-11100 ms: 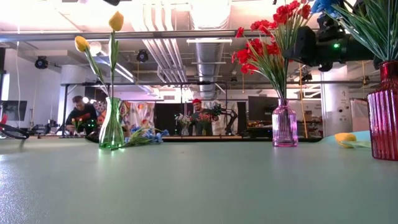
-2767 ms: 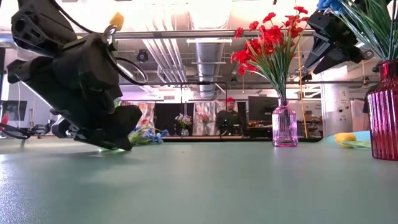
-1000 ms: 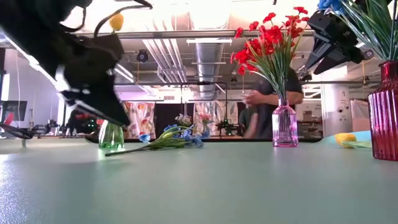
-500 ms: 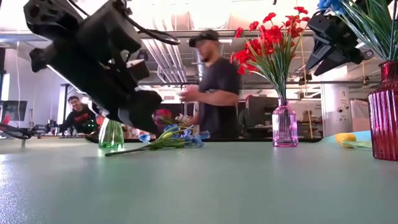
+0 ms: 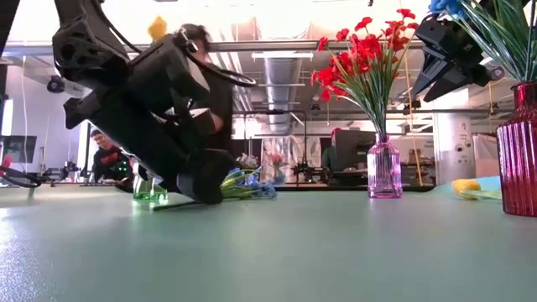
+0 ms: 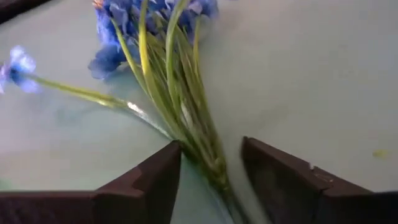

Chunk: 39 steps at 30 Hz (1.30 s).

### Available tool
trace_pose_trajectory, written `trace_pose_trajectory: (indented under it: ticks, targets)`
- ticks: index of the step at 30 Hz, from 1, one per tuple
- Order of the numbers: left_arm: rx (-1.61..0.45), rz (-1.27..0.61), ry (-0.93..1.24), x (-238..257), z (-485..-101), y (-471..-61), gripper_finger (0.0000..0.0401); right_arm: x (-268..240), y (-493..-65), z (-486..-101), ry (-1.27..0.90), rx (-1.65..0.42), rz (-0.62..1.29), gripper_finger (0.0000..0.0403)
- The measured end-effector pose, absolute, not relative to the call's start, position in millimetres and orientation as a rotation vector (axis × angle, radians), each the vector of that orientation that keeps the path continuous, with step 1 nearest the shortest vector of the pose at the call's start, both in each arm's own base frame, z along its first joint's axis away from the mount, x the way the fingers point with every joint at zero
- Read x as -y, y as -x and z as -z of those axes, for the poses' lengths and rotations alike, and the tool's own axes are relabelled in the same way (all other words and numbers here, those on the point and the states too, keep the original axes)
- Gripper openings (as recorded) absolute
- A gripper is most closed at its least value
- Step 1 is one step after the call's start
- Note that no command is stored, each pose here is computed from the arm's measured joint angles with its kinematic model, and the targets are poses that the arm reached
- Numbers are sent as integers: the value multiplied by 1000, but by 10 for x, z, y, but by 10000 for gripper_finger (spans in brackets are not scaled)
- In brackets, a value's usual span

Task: Sort flowers into vase by color
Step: Put the blue flower into the red vase

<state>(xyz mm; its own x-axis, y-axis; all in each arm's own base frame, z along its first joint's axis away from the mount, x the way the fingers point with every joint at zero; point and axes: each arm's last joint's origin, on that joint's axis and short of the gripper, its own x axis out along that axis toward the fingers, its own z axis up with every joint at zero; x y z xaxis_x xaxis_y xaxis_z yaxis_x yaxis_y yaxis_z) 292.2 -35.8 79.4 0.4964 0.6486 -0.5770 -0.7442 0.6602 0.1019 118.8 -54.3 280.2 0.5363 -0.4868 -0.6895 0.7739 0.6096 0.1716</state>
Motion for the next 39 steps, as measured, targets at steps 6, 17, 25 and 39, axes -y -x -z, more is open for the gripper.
trace_pose_trajectory:
  ticks: [6, 17, 25, 39]
  targets:
    - [-598, -861, 217, 365, -763, -2934, 91, 543, -1188, -2802, -499, -641, 788, 201]
    - [-579, -837, 278, 413, -849, -2916, 3, 540, -1181, -2813, -486, -639, 781, 201]
    - [-519, -694, 245, 585, -1352, -2840, 0, 514, -1164, -2941, -537, -593, 724, 201]
    - [-316, -418, 171, 703, -2226, -2623, 0, 388, -1021, -3262, -613, -580, 493, 201]
